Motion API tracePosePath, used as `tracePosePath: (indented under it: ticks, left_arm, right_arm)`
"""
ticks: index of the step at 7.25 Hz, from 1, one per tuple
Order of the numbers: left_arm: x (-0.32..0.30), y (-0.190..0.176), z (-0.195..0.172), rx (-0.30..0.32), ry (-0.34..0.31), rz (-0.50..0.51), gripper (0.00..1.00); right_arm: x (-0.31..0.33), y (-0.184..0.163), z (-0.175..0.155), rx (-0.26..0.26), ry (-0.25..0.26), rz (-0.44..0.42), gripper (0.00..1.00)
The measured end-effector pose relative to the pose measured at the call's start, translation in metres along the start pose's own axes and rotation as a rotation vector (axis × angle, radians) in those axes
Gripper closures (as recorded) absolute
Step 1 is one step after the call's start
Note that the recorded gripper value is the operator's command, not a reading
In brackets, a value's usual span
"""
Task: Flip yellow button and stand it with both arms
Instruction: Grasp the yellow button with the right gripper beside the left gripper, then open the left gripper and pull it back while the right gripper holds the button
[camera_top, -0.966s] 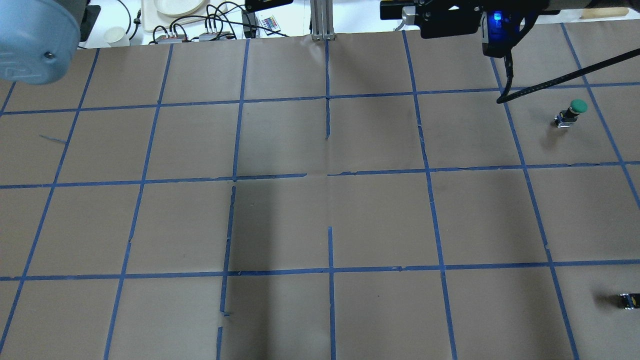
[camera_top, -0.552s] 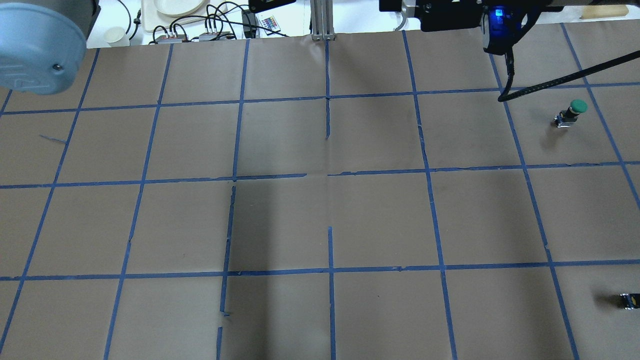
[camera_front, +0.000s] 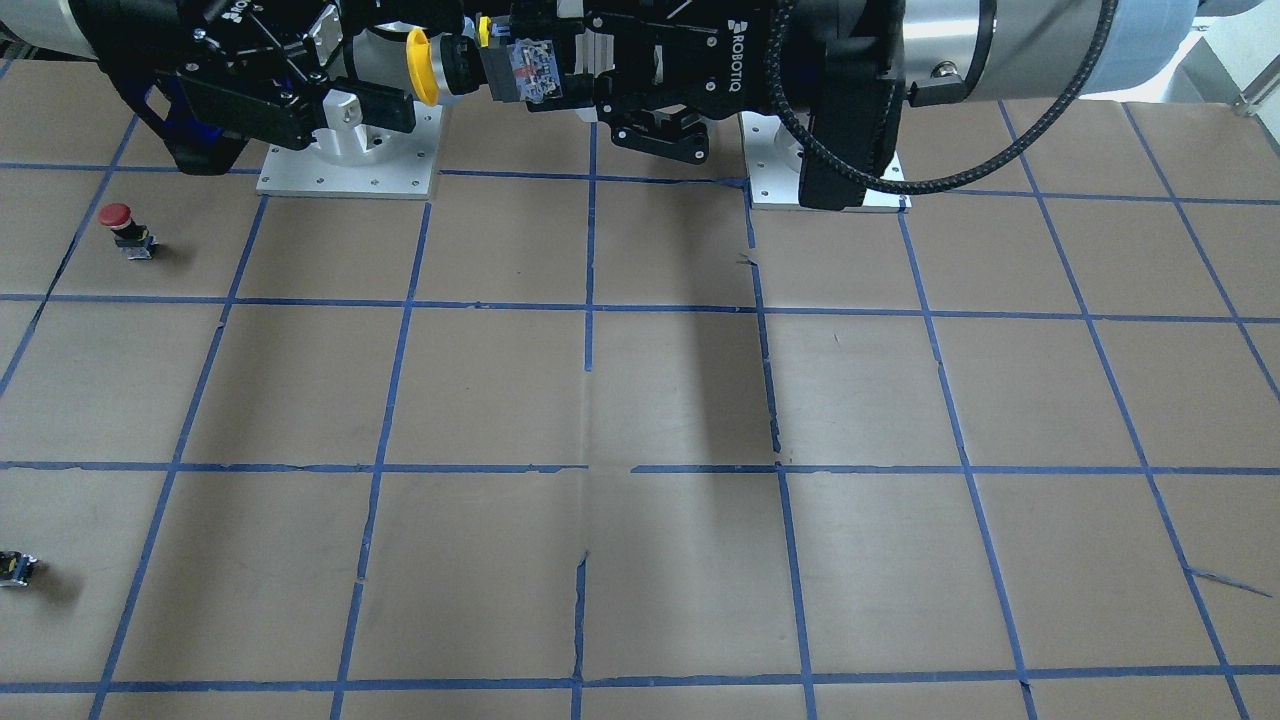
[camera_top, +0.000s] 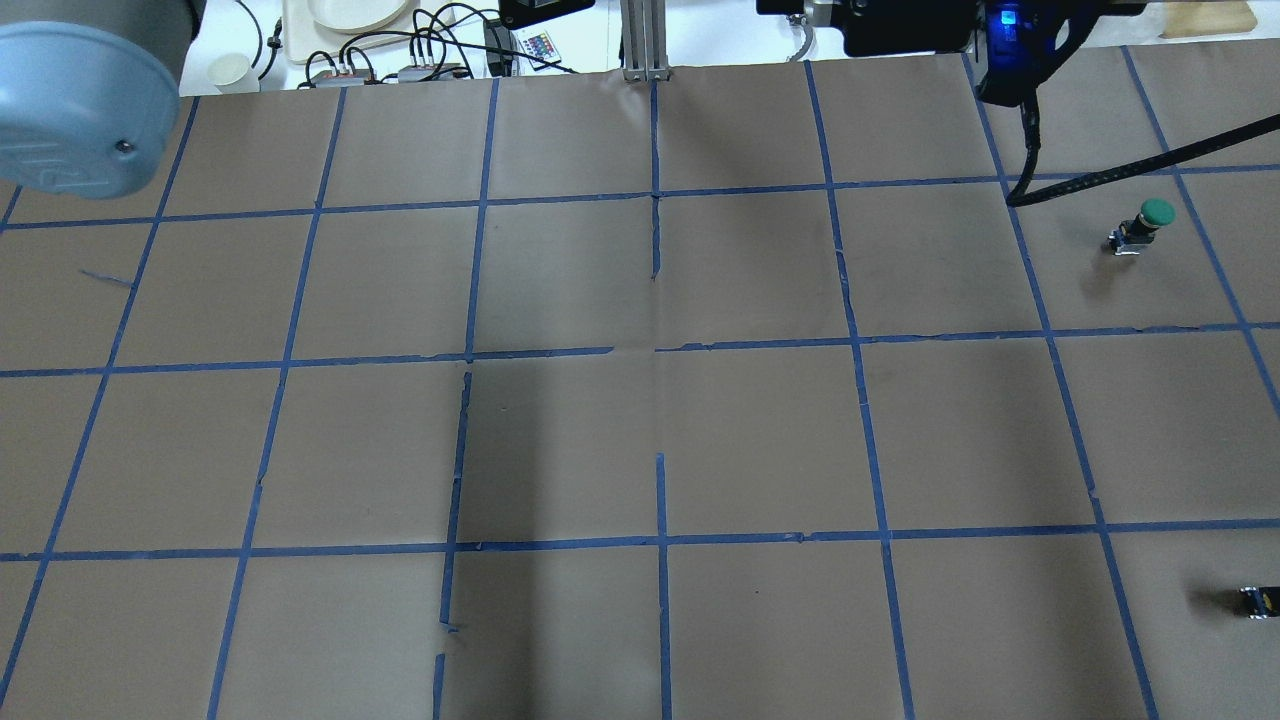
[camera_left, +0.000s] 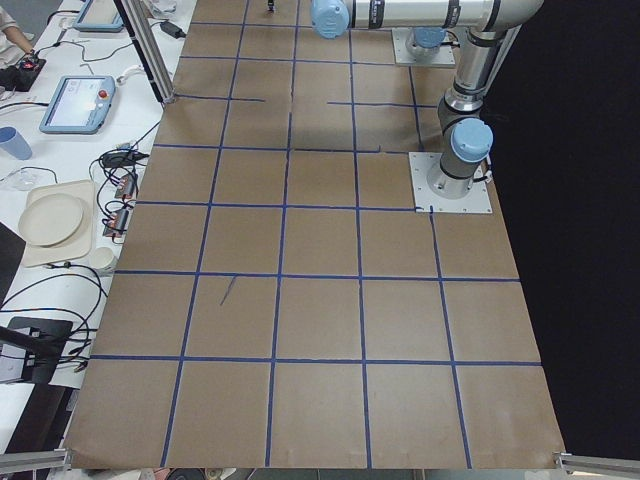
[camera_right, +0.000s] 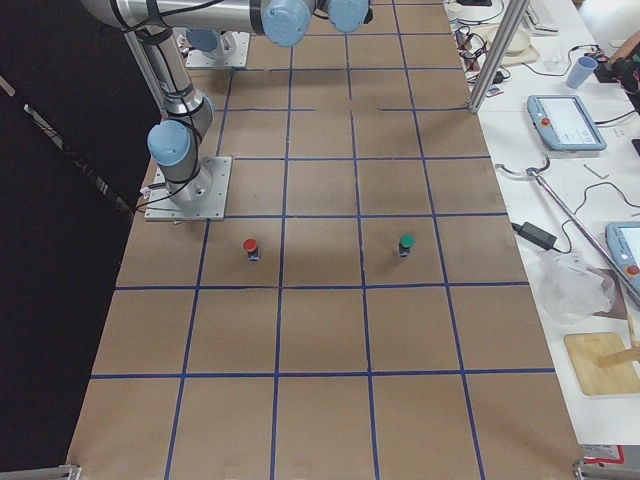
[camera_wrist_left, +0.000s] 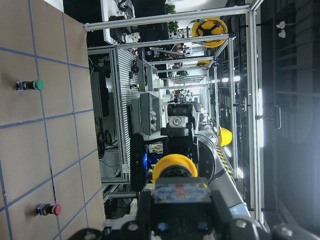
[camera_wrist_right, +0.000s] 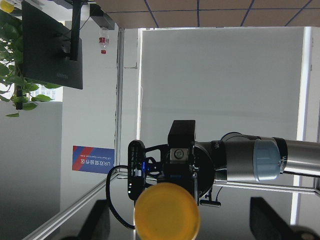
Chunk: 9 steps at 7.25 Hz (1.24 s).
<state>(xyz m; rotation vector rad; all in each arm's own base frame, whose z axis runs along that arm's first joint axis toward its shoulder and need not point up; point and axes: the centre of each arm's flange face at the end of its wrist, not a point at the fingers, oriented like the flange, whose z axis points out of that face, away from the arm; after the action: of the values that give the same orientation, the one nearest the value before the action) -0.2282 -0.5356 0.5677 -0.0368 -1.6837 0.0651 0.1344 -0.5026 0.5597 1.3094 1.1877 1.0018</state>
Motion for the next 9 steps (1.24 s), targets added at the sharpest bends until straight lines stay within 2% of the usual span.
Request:
tracePosePath:
  ticks: [3,4,5,6,9]
  left_arm:
    - [0.0,0.0004,-0.0001,0.0,-0.001,-0.001,0.91]
    - [0.0001,0.0004,-0.0001,0.0,0.0,0.0,0.88]
    - [0.0001,0.0004,-0.0001,0.0,0.0,-0.002,0.49]
    - [0.0001,0.0005,-0.0002,0.0,-0.001,-0.007,0.01]
    - [0.0023,0.0026,0.0001,0.0,-0.007,-0.028,0.01]
  right_arm:
    - [-0.0019,0.0005,-0.0003,-0.02,-0.011,0.003,0.82]
    - [-0.0021,0.0002,-0.0003,-0.021,-0.012,0.004,0.89]
    - [-0.0023,0.0001,-0.0003,-0.023,-0.012,0.004,0.91]
    - [-0.0024,0.0,-0.0002,-0.023,-0.012,0.004,0.92]
    - [-0.0038,0.0,-0.0011,-0.031,-0.018,0.006,0.92]
